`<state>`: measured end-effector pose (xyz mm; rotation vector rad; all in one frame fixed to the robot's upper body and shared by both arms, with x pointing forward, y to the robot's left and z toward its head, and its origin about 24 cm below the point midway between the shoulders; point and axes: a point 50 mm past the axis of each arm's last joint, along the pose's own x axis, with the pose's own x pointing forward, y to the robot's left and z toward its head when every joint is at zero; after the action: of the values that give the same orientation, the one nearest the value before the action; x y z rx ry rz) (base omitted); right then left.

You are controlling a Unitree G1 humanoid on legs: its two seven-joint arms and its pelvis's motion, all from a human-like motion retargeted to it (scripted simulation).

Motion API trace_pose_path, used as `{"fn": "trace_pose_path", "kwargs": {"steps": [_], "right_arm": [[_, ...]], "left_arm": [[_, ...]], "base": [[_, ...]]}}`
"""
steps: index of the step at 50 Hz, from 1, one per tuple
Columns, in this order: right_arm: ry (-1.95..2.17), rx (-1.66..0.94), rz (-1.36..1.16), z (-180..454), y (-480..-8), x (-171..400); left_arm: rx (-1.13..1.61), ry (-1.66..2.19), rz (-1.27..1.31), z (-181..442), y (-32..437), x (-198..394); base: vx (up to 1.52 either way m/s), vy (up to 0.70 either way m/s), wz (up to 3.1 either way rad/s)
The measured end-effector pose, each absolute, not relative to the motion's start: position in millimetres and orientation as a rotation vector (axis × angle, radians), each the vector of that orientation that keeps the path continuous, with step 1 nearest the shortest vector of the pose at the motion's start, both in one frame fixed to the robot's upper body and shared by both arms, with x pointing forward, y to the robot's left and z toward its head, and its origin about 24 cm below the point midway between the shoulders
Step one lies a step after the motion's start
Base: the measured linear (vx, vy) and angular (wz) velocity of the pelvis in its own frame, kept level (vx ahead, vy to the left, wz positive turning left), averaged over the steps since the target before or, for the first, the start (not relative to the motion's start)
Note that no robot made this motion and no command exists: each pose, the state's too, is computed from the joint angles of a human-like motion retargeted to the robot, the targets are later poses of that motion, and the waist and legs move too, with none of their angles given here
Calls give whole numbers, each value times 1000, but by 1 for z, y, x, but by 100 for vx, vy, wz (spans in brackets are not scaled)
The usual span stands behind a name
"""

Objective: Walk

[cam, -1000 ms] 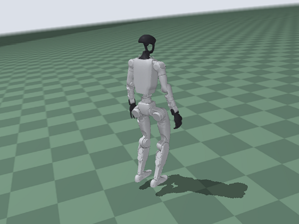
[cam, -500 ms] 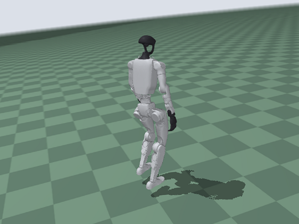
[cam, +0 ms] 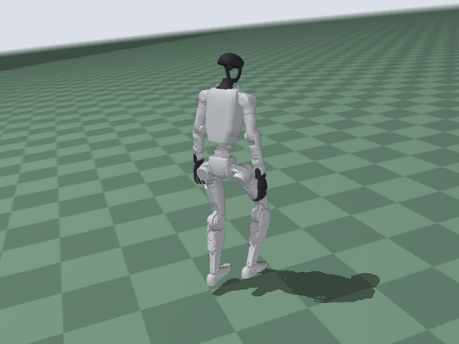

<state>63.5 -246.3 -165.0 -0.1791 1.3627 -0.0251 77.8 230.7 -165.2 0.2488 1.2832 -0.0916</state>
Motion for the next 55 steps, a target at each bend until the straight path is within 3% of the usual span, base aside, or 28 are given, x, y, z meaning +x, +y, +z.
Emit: {"fn": "trace_pose_path", "kwargs": {"steps": [13, 28, 34, 47, 55], "right_arm": [[1293, -144, -108, -159, -257, 78], [1427, -190, -343, -154, -293, 20], [1367, -223, -342, -150, -301, 41], [1101, -270, -176, -140, -272, 129], [1138, -227, -97, -149, -245, 127]], "left_arm": [[242, 1194, -122, -163, 218, 94], [226, 964, -6, -139, 228, 151], [232, 942, -29, -132, 230, 168], [239, 1215, -85, -165, 214, 90], [224, 1359, -64, -172, 218, 50]], "base": [[43, -6, -6], [60, -14, -21], [65, -11, 3], [72, 0, -18], [80, 19, 9]]}}
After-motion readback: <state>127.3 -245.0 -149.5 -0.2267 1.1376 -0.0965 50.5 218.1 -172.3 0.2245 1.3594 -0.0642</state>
